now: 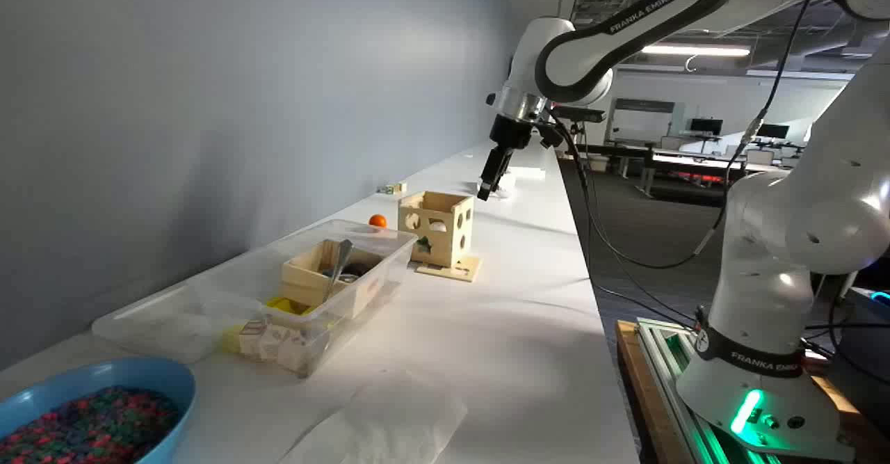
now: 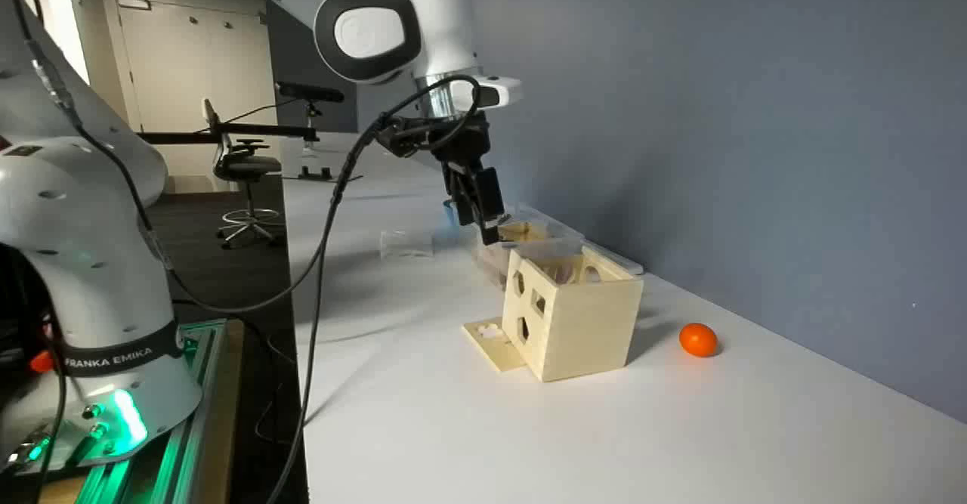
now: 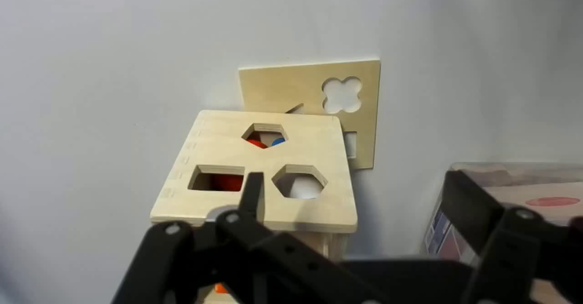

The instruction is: Pour some of the contents of the shape sorter into the wooden box

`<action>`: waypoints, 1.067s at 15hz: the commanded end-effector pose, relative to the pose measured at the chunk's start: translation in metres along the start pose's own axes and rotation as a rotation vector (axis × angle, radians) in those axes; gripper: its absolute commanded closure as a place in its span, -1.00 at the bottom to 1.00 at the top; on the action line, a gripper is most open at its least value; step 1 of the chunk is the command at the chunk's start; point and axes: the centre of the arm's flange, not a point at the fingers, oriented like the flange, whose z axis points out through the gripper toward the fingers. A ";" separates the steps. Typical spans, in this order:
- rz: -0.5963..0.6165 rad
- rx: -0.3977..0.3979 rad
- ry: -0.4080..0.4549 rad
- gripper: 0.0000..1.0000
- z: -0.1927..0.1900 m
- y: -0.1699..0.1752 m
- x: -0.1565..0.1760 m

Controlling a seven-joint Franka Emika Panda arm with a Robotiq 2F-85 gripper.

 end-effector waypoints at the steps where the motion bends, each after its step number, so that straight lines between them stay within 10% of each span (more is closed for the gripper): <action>1: 0.000 0.000 0.000 -1.00 0.000 0.000 0.000; 16: 0.232 -0.104 0.141 -1.00 0.050 0.050 0.105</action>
